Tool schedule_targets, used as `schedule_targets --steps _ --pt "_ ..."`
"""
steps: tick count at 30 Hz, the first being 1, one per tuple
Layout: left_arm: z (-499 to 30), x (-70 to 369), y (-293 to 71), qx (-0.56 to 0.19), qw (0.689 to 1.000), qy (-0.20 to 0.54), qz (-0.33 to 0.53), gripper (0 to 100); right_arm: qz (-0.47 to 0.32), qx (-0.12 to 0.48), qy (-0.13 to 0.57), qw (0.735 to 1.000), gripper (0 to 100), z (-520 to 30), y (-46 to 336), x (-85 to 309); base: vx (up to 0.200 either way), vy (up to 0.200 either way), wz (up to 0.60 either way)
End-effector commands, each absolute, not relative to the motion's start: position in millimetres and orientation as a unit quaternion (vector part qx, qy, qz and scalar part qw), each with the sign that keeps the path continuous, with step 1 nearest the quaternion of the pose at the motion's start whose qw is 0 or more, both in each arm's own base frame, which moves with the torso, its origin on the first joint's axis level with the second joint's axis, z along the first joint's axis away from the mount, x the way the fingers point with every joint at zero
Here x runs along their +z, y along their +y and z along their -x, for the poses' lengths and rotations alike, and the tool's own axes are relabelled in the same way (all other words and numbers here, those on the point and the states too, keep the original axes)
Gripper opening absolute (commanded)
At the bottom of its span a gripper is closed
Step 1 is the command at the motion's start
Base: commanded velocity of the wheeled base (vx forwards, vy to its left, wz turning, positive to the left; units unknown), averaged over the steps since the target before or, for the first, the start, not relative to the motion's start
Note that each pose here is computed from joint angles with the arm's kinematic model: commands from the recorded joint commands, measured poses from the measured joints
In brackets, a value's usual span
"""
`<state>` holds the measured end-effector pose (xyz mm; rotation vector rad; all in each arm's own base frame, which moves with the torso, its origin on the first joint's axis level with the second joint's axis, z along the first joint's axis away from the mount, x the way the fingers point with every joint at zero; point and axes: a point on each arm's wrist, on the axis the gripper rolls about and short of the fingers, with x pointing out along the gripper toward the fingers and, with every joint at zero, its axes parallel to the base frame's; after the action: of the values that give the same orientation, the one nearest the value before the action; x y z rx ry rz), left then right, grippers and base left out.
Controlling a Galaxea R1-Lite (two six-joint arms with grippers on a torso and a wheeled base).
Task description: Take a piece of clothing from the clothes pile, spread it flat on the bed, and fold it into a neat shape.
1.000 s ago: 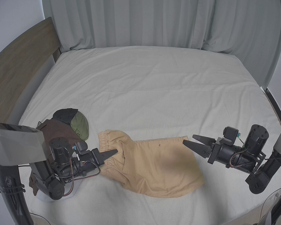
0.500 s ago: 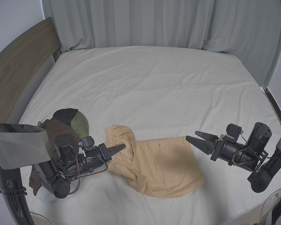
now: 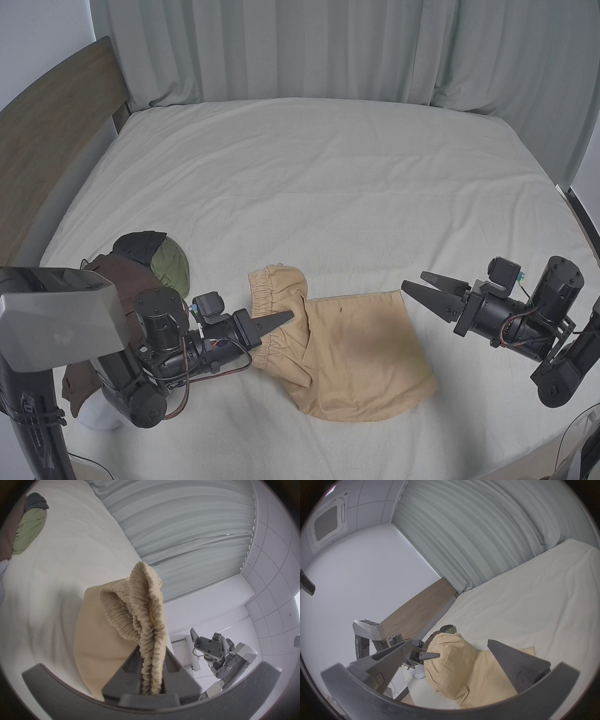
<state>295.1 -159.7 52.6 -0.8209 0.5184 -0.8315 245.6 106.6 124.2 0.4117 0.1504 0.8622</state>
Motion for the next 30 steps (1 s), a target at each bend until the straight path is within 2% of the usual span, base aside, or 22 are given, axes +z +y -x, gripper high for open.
schedule_targets --steps 1,10,19,30 --pt "-295.6 44.4 -169.2 -0.395 0.797 0.253 0.380 0 -0.198 0.414 0.070 0.886 100 -246.0 106.0 125.3 0.000 0.000 0.00" --pt "-298.3 37.0 -180.4 -0.404 0.792 0.259 0.377 0 -0.199 0.408 0.061 0.889 100 -250.1 102.7 128.2 0.000 0.000 0.00" --pt "-304.0 36.3 -202.9 -0.419 0.763 0.270 0.411 0 -0.204 0.407 0.038 0.889 100 -249.6 99.4 140.7 0.000 0.000 0.00" --pt "-310.4 22.9 -219.5 -0.425 0.762 0.271 0.407 0 -0.210 0.405 0.022 0.890 100 -252.1 96.3 149.5 0.000 0.000 0.00"
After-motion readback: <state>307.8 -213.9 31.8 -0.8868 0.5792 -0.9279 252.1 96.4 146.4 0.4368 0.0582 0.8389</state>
